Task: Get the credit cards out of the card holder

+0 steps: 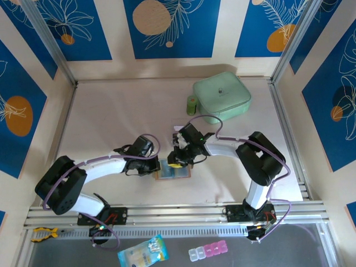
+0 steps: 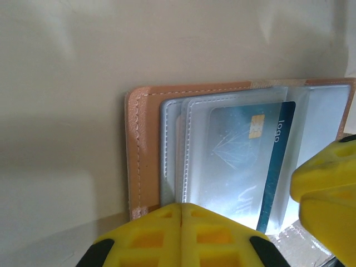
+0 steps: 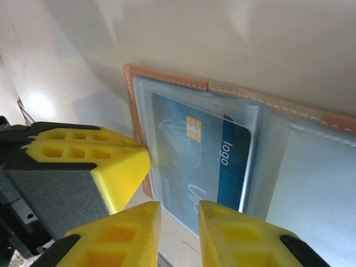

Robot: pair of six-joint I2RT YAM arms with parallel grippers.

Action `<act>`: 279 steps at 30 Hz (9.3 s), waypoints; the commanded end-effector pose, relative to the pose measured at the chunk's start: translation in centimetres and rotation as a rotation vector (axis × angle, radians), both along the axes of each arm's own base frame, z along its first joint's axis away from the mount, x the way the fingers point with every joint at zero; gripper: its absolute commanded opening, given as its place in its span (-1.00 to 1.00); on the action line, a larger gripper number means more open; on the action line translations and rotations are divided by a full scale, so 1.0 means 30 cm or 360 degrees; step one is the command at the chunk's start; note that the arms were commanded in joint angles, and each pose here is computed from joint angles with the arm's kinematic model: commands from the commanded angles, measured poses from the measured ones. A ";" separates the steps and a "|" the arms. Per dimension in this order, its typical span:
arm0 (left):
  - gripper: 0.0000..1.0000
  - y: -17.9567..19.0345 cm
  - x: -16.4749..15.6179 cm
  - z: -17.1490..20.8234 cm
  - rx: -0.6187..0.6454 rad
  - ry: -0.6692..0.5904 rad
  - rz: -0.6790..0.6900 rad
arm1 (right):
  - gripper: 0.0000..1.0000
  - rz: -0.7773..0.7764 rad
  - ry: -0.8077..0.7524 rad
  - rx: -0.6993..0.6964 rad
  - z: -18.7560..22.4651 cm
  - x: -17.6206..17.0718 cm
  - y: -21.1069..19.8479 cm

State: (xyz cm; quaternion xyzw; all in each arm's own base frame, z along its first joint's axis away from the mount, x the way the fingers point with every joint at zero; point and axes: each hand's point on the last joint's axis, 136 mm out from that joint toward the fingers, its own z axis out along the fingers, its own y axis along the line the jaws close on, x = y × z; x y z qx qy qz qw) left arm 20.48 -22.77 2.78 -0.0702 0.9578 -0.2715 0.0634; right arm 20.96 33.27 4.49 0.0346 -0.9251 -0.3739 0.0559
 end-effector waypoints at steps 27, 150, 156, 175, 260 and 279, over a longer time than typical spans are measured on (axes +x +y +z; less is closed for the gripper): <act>-0.95 0.022 -0.003 -0.006 0.0028 0.0004 -0.0001 | -0.50 0.0023 -0.0046 -0.0142 -0.011 0.011 -0.031; -0.97 -0.043 -0.011 -0.030 0.0021 0.0116 -0.0061 | -0.48 -0.0018 0.0080 -0.0032 -0.080 -0.003 -0.083; -0.98 -0.035 -0.017 -0.038 0.0040 0.0123 -0.0063 | -0.51 -0.0012 0.0088 0.0045 -0.065 -0.005 -0.067; -0.98 -0.027 -0.021 -0.039 0.0051 0.0120 -0.0063 | -0.86 -0.0039 0.0035 0.0013 -0.041 -0.004 -0.101; -0.81 -0.034 0.067 0.100 -0.0010 -0.0114 -0.0026 | -1.00 0.1674 -0.1444 -0.0301 0.352 0.621 -0.276; -0.82 -0.006 0.057 0.088 0.0032 -0.0093 0.0004 | -0.54 0.1700 -0.1407 -0.0333 0.248 0.691 -0.288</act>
